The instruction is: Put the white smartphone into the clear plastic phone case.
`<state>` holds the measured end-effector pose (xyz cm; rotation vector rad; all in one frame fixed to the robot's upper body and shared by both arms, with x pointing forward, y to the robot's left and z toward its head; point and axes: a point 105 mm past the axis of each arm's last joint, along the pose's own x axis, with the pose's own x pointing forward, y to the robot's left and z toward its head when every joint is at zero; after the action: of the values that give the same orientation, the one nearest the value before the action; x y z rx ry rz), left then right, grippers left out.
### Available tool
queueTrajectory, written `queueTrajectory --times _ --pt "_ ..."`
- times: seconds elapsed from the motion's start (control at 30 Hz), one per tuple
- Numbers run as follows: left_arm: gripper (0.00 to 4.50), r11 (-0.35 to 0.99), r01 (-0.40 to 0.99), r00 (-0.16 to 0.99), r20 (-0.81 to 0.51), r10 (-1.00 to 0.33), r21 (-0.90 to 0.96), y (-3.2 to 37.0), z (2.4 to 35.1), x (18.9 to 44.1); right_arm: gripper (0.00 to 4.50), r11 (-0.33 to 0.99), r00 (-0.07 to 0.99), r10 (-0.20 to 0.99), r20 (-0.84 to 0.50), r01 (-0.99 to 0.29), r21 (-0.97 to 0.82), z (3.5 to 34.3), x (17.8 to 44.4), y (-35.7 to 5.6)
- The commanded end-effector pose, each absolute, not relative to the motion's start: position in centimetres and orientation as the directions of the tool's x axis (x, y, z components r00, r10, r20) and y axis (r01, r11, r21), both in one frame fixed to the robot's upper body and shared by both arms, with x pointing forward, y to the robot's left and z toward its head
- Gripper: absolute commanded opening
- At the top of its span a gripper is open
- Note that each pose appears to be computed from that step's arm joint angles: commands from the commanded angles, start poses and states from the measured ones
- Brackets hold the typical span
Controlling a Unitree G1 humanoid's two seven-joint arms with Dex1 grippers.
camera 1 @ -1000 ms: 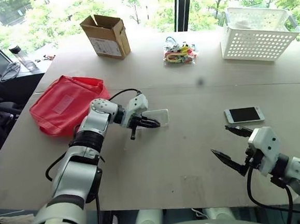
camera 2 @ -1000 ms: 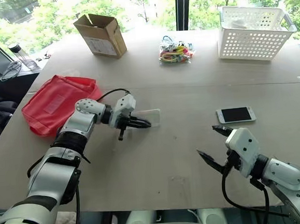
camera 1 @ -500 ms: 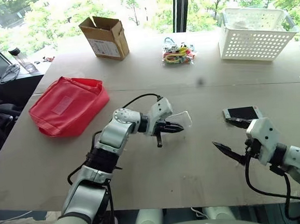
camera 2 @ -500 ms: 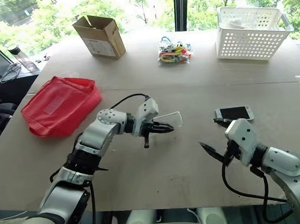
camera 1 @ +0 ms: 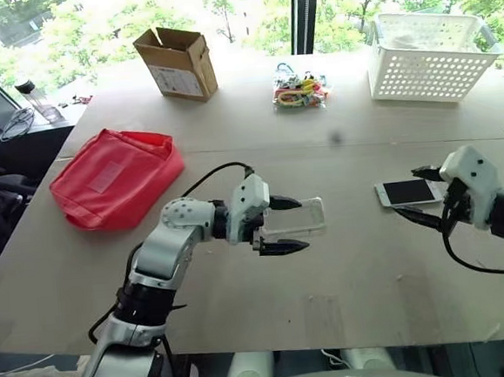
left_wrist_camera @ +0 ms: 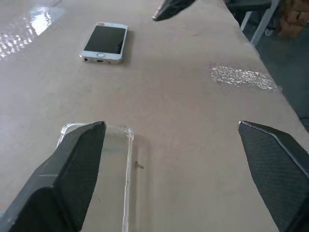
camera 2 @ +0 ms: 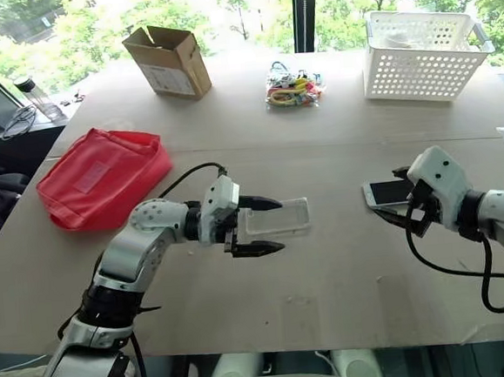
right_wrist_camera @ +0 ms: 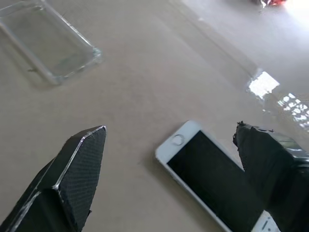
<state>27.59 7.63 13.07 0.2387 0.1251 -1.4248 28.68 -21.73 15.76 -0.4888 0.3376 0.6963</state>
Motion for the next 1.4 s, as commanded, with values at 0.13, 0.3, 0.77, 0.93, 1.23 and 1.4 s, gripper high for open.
queueTrajectory --times 0.13,0.3,0.77,0.93,1.23,1.4 --pt "4.37 0.339 0.929 0.359 -0.134 -0.924 0.151 8.4 14.7 28.3 4.5 0.729 0.76 0.357 -0.543 -0.59 -0.347 14.7 31.3 -25.1" --pt "4.37 0.402 0.906 0.417 -0.125 -0.9 0.134 9.2 14.2 28.0 4.5 0.727 0.784 0.239 -0.573 -0.535 -0.429 15.0 32.1 -28.1" --pt "4.37 0.317 0.938 0.329 -0.073 -0.941 0.139 8.5 15.5 27.0 4.5 0.521 0.809 0.19 -0.556 -0.563 -0.641 15.6 39.0 -28.4" --pt "4.37 0.28 0.949 0.288 -0.036 -0.957 0.142 8.8 16.5 26.0 4.5 0.449 0.739 0.206 -0.641 -0.654 -0.609 14.6 39.1 -29.1" --pt "4.37 0.287 0.949 0.294 -0.04 -0.955 0.127 9.3 16.4 25.7 4.5 0.217 0.381 0.428 -0.82 -0.924 -0.316 12.3 32.8 -27.3" --pt "4.37 0.285 0.951 0.291 -0.036 -0.956 0.119 9.2 16.4 25.7 4.5 0.188 0.324 0.56 -0.763 -0.946 -0.263 12.0 30.3 -23.8"
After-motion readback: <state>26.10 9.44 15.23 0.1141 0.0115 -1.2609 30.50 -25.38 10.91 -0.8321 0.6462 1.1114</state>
